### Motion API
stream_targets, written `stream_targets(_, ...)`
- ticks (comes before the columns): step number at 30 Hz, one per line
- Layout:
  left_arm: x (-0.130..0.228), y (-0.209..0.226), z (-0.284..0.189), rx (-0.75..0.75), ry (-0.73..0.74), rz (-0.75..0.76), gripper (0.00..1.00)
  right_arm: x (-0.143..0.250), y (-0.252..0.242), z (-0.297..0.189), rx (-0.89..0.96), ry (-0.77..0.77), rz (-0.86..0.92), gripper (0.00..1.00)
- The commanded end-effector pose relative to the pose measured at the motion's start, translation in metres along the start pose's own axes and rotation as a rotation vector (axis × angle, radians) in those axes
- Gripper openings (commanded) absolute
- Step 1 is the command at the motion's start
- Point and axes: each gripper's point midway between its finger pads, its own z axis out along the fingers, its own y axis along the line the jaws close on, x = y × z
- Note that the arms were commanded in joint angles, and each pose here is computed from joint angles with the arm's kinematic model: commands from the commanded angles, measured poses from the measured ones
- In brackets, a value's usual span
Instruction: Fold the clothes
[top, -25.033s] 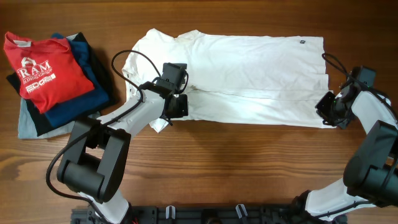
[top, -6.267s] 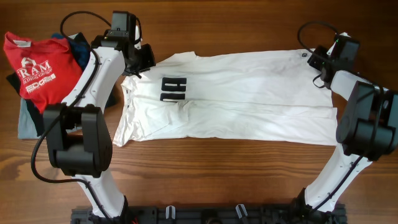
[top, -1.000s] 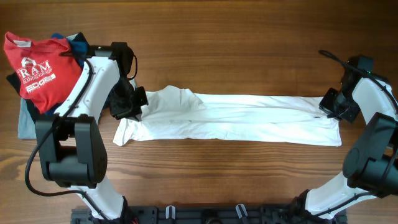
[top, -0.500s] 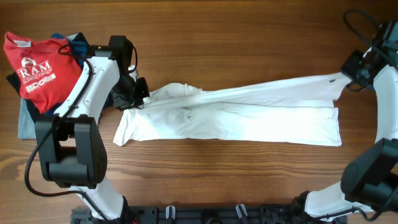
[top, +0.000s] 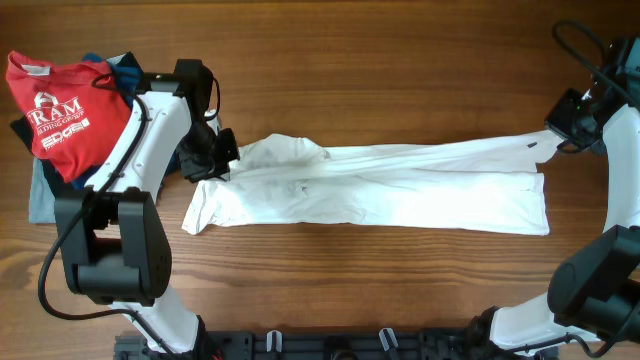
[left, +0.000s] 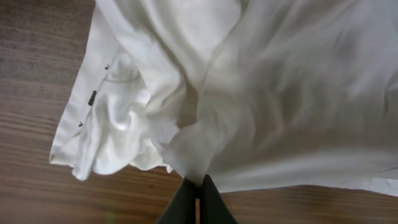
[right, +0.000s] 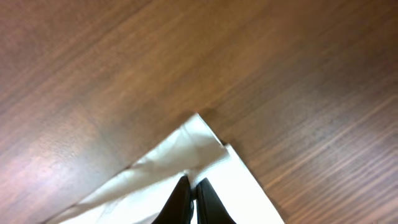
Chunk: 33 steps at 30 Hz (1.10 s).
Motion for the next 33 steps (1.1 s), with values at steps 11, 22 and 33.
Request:
stream_targets(11, 0.021, 0.024, -0.009, -0.106, 0.053, -0.023, 0.04, 0.06, -0.023, 0.037, 0.104, 0.16, -0.024, 0.04)
stream_targets(22, 0.015, 0.021, -0.007, -0.096, 0.026, -0.019, 0.04, 0.08, -0.032, 0.05, 0.145, 0.195, -0.027, 0.04)
stream_targets(33, 0.005, 0.012, -0.006, -0.047, -0.007, -0.013, 0.04, 0.091, -0.054, 0.05, 0.264, 0.215, 0.023, 0.1)
